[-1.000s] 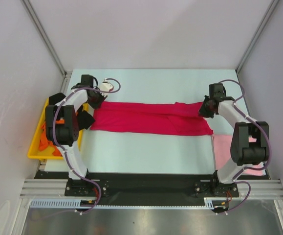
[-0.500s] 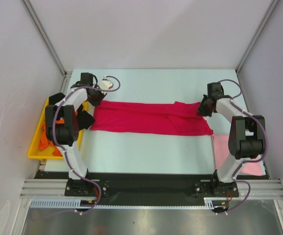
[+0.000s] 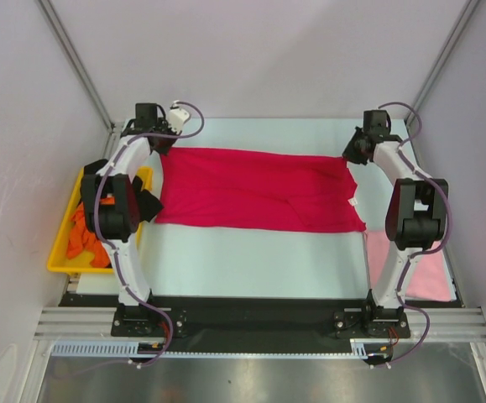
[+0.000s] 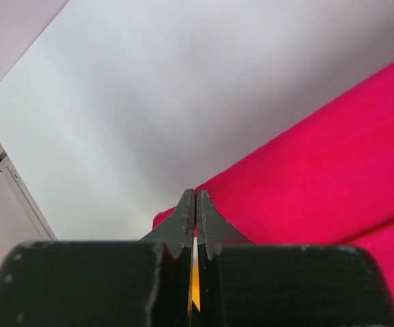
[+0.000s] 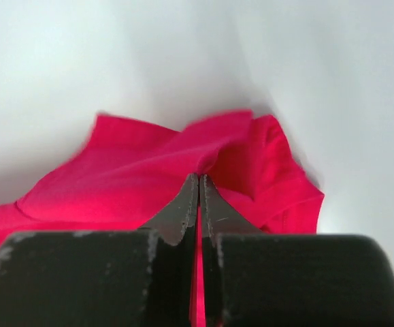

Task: Fold and stack the t-shirts
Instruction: Fold the tshirt

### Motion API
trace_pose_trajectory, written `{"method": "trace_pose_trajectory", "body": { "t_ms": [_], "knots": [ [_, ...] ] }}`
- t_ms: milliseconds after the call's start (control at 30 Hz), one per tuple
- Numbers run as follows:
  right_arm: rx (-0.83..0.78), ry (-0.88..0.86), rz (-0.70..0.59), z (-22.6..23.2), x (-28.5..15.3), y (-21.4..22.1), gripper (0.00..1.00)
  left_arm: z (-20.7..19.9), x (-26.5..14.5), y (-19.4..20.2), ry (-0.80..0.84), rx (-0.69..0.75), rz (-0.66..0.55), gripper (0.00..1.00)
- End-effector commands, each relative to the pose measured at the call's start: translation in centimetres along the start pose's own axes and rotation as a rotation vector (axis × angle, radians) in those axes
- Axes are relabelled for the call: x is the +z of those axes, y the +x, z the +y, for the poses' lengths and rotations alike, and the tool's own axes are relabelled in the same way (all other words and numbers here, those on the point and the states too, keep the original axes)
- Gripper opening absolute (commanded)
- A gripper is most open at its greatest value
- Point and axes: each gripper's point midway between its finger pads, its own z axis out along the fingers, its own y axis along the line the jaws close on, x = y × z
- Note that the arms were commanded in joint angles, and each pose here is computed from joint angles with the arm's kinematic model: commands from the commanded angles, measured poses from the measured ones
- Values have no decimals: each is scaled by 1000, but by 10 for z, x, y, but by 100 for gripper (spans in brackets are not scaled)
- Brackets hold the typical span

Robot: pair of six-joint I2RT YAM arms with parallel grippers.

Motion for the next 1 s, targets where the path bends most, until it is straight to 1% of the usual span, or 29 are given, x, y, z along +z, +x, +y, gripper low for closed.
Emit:
{"method": "trace_pose_trajectory", "body": {
  "t_ms": [0,67,100,167,267,300,400,500,767,833,867,900,933,967],
  "knots": [
    [3,22,39,-11,8,16,0,-1,5,6,-5,-23,4,0],
    [3,23,48,-13,5,25,0,-10,2,10,23,-14,-7,0],
    [3,28,62,-17,2,36,0,-24,5,25,53,-12,15,0],
    [10,34,78,-21,-2,47,0,-39,1,36,89,-1,22,1],
    [17,50,101,-31,-12,63,0,-48,-7,41,106,18,15,1],
    [19,49,101,-32,-14,66,0,-57,-7,51,131,25,28,2],
    [23,63,128,-40,-18,82,0,-67,-10,63,153,39,46,2],
    [26,71,135,-44,-20,86,0,-68,-11,69,143,43,65,2],
    [26,75,126,-44,-25,84,0,-59,-13,63,119,45,60,2],
    [26,67,137,-44,-23,89,0,-61,-12,67,131,54,74,4],
    [25,64,161,-45,-21,94,0,-66,-13,68,160,60,76,21],
    [26,68,171,-45,-20,96,4,-68,-14,68,176,59,78,36],
    [26,78,171,-47,-20,95,24,-71,-15,68,194,63,77,51],
    [30,91,176,-50,-21,95,33,-72,-18,61,212,67,60,68]
  ]
}}
